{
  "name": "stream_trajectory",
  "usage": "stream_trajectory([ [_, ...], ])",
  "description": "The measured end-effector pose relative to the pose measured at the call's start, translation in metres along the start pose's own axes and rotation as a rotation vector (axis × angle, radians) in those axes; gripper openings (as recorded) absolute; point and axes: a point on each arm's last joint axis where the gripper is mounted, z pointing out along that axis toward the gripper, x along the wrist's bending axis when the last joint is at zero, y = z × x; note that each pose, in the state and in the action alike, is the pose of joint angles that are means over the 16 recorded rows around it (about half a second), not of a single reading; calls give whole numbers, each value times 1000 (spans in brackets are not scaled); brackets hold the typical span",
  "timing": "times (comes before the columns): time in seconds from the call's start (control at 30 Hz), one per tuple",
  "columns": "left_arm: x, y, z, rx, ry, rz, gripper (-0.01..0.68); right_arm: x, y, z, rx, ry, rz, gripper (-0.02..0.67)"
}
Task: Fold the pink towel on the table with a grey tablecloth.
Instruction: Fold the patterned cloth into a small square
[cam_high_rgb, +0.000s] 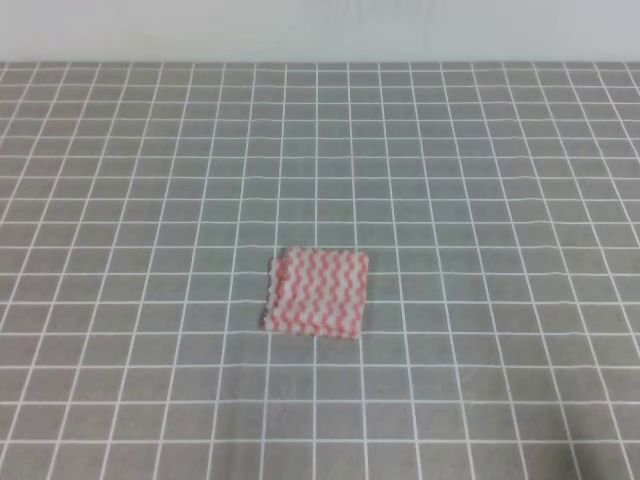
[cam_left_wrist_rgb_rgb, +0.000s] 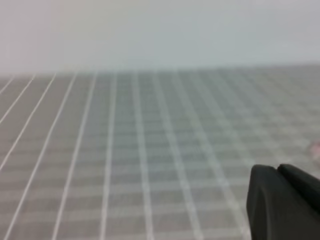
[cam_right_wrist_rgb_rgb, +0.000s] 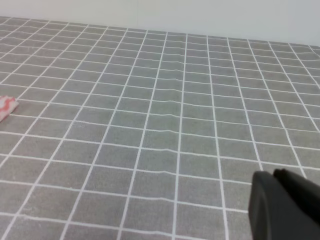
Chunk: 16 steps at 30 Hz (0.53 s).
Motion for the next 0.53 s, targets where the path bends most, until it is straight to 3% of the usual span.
stream_trajectory([
  [0.17, 4, -7, 0, 70, 81, -32, -3, 0, 0, 0, 1, 0, 0, -16],
  [0.53, 4, -13, -1, 140, 97, -44, -3, 0, 1, 0, 0, 0, 0, -16],
])
